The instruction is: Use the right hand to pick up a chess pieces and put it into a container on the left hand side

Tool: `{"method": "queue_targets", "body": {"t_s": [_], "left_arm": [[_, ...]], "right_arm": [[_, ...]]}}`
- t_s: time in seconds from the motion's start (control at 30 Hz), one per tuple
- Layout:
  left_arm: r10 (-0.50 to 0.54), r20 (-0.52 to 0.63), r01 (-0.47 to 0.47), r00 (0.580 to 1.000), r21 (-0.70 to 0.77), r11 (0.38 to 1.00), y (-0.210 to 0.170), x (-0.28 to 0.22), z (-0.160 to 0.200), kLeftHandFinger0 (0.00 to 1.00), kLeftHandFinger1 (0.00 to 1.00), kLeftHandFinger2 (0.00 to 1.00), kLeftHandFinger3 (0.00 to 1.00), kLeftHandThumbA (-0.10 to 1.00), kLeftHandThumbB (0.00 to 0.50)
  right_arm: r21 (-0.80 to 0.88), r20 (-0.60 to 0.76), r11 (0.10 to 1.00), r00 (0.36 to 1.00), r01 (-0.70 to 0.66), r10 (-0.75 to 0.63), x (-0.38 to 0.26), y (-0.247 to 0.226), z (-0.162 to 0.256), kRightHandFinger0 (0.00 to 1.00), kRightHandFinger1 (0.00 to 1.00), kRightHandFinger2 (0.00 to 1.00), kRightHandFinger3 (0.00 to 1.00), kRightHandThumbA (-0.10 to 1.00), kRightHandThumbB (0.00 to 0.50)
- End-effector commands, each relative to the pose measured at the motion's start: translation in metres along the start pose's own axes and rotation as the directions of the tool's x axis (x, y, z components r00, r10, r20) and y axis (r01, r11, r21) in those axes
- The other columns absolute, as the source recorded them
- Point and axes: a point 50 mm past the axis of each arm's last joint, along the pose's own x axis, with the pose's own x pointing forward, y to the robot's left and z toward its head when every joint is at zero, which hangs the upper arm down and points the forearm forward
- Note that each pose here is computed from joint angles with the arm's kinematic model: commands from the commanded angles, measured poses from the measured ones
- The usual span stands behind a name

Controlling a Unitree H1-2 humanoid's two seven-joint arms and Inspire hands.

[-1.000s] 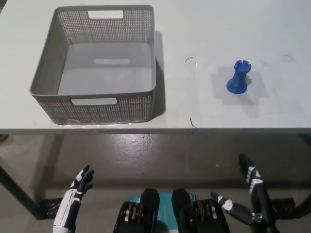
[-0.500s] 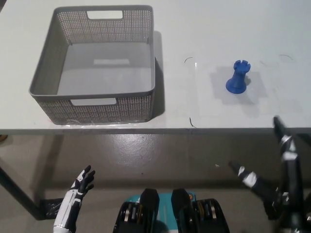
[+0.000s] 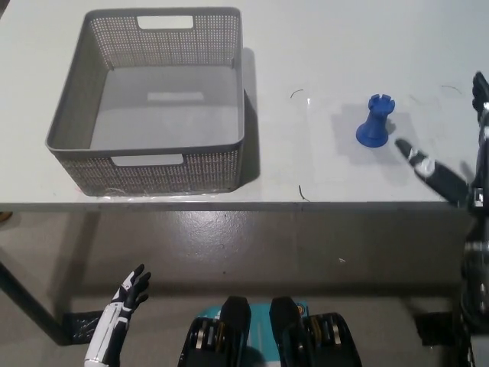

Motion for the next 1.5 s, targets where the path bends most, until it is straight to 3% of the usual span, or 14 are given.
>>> {"method": "queue_targets", "body": {"t_s": [0.0,0.27,0.43,0.5,0.83,1.27,1.4,1.47], "left_arm": [[-0.017,0.052,0.016,0.998,0.017,1.0,0.002,-0.001,0.004,1.0,1.0,1.0,1.0,1.0,0.14],[-0.02,0.045,0.019,0.999,0.013,1.0,0.0,-0.004,0.003,1.0,1.0,1.0,1.0,1.0,0.136],[-0.02,0.045,0.02,0.999,0.018,1.0,0.0,-0.004,0.003,1.0,1.0,1.0,1.0,1.0,0.149],[-0.024,0.045,0.023,0.999,0.021,1.0,0.0,-0.004,0.003,1.0,1.0,1.0,1.0,1.0,0.148],[-0.025,0.051,0.024,0.998,0.021,0.999,-0.001,-0.001,0.005,1.0,1.0,1.0,1.0,1.0,0.148],[-0.02,0.053,0.019,0.998,0.005,1.0,-0.002,-0.002,0.007,1.0,1.0,1.0,1.0,1.0,0.133],[-0.01,0.051,0.01,0.999,-0.002,1.0,0.0,-0.006,0.006,1.0,1.0,1.0,1.0,1.0,0.131],[-0.006,0.059,0.006,0.998,0.001,1.0,0.001,-0.003,0.007,1.0,1.0,1.0,1.0,1.0,0.137]], "right_arm": [[0.019,-0.053,1.0,0.999,0.005,-0.004,0.051,0.002,-0.011,1.0,1.0,1.0,1.0,1.0,0.397],[-0.002,-0.146,1.0,0.989,-0.022,0.022,0.103,0.024,-0.034,1.0,1.0,1.0,1.0,1.0,0.428],[-0.006,-0.217,0.998,0.975,-0.06,0.057,0.125,0.041,-0.043,1.0,1.0,1.0,1.0,1.0,0.393],[0.004,-0.227,0.997,0.971,-0.073,0.072,0.13,0.046,-0.045,1.0,1.0,1.0,1.0,0.95,0.383],[-0.03,-0.281,0.986,0.948,-0.163,0.148,0.135,0.073,-0.05,1.0,1.0,1.0,1.0,1.0,0.5],[-0.05,-0.411,0.974,0.893,-0.222,0.182,0.115,0.076,-0.074,1.0,1.0,1.0,1.0,1.0,0.464],[0.048,-0.508,0.974,0.834,-0.222,0.216,0.11,0.069,-0.086,1.0,1.0,1.0,1.0,0.96,0.494],[0.111,-0.525,0.973,0.819,-0.202,0.23,0.112,0.066,-0.087,1.0,1.0,1.0,1.0,0.9,0.462]]}}
